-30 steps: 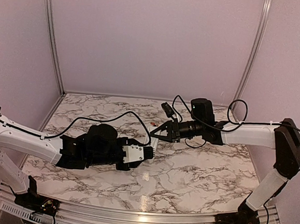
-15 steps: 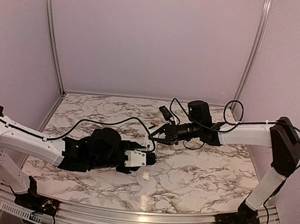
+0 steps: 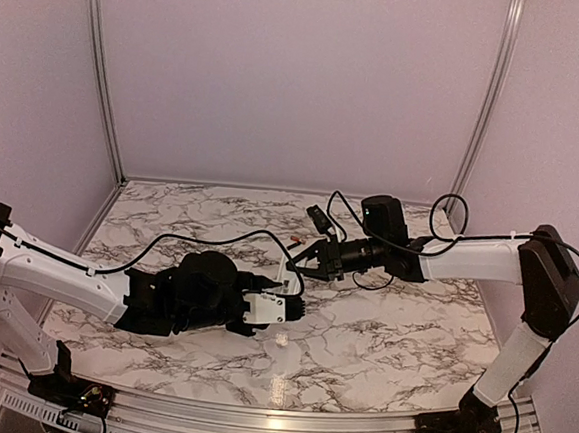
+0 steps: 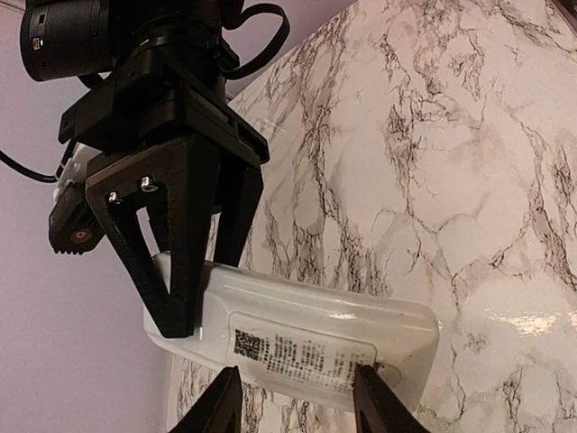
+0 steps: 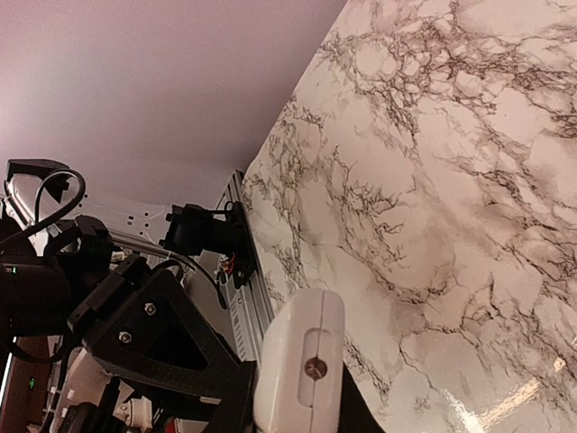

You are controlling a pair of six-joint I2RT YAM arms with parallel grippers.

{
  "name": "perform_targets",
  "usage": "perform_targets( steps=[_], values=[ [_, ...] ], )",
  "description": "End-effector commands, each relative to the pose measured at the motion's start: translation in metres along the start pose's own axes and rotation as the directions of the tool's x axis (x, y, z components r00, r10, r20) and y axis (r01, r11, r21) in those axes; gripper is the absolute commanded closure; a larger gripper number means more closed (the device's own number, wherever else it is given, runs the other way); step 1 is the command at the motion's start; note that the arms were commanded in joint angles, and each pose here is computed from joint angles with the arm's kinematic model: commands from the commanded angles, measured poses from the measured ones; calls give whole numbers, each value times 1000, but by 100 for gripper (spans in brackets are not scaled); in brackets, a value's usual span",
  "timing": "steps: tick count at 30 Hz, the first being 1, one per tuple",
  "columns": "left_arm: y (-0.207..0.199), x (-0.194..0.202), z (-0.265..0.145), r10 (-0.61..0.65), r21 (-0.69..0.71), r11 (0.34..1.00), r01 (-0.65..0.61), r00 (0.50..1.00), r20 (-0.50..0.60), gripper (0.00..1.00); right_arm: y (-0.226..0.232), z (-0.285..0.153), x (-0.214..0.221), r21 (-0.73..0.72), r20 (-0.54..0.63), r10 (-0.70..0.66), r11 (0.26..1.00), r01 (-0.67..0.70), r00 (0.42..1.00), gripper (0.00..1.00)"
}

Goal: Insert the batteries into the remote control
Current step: Remove the battery cover from the remote control.

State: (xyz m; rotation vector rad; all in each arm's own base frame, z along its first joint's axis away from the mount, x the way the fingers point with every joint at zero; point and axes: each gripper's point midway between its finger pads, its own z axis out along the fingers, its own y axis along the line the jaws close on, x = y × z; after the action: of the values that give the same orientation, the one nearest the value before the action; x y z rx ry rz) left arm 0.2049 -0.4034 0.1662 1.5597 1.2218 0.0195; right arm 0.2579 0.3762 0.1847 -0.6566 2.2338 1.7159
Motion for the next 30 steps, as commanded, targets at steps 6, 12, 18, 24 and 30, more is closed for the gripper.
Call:
perform_targets(
  steps=[6, 12, 18, 24, 30],
  values=[
    [25, -7, -9, 6, -115, 993, -2, 1000, 30, 55, 7, -7, -7, -22, -2, -6, 1000, 6, 1000, 100],
    [5, -11, -9, 0, -8, 1000, 0, 998, 63, 47, 9, -8, -5, -32, -9, -9, 999, 9, 1000, 100],
    [-6, -10, -4, -12, 51, 999, 10, 999, 48, 44, 14, -5, -3, -52, -21, -18, 999, 17, 1000, 100],
    [-11, -7, 1, -6, 75, 997, 4, 1000, 28, 44, 20, -4, -3, -67, -28, -30, 997, 28, 999, 100],
    [-13, -8, 3, -2, 84, 996, 0, 1000, 27, 43, 25, -2, -1, -77, -34, -46, 996, 44, 998, 100]
  ],
)
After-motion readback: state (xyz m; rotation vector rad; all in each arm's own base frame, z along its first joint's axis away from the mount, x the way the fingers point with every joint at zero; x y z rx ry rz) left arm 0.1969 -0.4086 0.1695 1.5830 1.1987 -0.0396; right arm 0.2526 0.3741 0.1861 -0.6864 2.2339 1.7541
